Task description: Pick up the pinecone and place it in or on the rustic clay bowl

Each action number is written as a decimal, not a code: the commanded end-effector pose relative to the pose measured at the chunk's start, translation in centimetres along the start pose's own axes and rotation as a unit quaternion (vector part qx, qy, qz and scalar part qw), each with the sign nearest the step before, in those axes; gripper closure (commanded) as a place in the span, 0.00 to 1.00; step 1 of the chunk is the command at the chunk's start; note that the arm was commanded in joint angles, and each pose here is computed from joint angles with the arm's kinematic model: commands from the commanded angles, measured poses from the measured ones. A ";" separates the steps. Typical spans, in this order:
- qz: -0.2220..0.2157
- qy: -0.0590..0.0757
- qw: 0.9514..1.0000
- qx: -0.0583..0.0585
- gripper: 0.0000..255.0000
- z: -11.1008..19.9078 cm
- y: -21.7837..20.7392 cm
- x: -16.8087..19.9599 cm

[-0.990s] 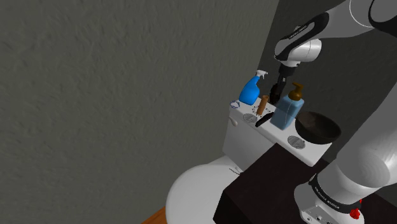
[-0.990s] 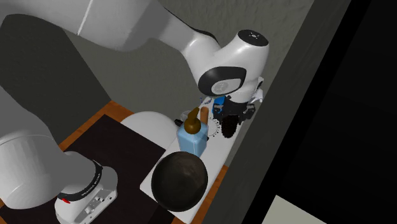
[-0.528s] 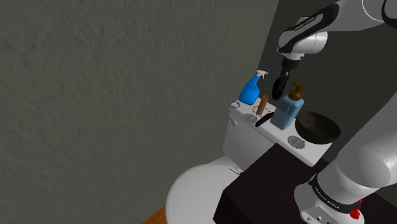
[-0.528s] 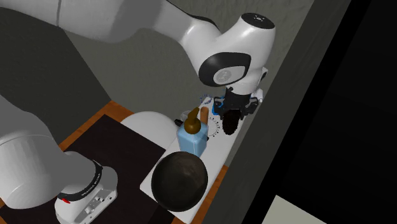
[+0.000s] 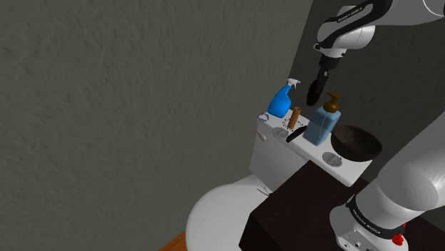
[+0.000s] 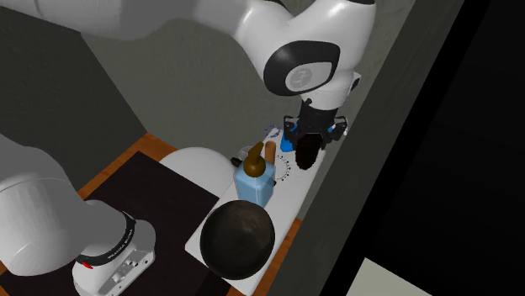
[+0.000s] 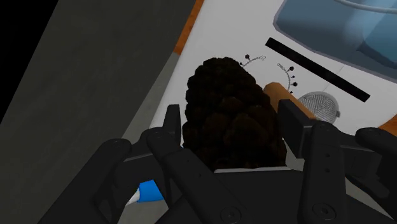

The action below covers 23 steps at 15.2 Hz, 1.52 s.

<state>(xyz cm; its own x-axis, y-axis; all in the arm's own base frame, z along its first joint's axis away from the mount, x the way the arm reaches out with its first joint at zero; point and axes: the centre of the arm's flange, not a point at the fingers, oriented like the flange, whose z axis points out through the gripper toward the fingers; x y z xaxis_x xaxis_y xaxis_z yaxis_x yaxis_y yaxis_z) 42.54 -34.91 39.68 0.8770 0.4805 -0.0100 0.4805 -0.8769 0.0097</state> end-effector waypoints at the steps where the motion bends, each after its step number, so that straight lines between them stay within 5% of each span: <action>1: 0.000 0.000 1.000 0.000 1.00 -0.5 -0.9 -1.0; 19: 0.000 0.000 1.000 0.000 1.00 -1.3 -17.8 -17.7; 23: 0.000 0.000 1.000 0.000 1.00 0.3 -18.4 -18.3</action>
<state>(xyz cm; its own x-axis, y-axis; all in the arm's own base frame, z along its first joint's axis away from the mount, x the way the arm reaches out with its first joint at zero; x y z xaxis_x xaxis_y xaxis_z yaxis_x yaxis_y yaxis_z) 17.85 -27.57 39.86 0.8771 0.4801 -0.0101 0.4802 -0.8771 0.0088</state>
